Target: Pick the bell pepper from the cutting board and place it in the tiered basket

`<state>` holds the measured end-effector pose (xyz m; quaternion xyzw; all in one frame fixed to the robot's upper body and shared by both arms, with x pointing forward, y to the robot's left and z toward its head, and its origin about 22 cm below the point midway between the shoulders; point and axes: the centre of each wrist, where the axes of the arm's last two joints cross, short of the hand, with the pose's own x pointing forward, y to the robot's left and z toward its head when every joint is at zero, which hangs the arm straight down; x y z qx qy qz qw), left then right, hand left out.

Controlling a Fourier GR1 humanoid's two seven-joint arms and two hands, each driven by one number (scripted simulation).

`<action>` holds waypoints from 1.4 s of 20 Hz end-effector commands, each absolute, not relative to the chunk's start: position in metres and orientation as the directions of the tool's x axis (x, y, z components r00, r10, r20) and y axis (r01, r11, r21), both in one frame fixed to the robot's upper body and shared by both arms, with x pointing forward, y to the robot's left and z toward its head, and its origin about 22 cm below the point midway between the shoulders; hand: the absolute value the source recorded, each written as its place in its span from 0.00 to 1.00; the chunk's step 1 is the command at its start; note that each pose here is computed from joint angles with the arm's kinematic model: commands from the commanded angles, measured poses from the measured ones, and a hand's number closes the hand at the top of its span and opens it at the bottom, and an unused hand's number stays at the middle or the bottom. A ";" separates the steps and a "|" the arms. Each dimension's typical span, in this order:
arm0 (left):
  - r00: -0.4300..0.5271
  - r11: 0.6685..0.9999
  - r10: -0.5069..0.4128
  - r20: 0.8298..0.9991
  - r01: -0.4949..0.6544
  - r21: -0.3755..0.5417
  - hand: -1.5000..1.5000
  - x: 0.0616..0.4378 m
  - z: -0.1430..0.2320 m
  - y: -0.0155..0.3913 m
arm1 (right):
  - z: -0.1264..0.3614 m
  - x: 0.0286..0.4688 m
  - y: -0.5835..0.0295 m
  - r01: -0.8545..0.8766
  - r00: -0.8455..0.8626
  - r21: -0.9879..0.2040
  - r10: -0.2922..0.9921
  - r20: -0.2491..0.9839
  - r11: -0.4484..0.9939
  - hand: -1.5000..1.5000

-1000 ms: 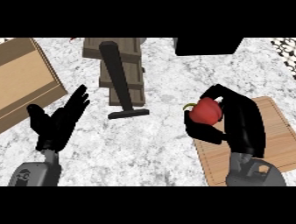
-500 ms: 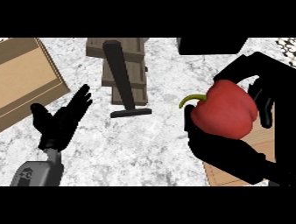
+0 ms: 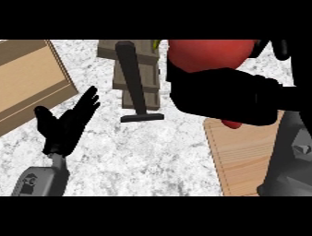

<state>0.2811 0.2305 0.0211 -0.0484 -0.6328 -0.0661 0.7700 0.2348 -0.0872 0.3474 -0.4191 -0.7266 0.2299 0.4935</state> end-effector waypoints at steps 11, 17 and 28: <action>0.173 0.980 -0.043 0.984 0.200 0.007 0.50 0.291 0.022 0.222 | 0.442 0.318 -0.032 0.316 0.098 -0.772 0.790 0.605 0.552 1.00; 0.166 0.978 -0.050 0.985 0.210 0.014 0.50 0.288 0.022 0.216 | 0.429 0.355 -0.008 0.305 0.061 -0.742 0.765 0.641 0.598 1.00; 0.137 0.967 -0.053 0.989 0.254 0.017 0.50 0.302 0.038 0.199 | 0.387 0.406 -0.011 0.274 0.006 -0.477 0.495 0.869 0.835 0.00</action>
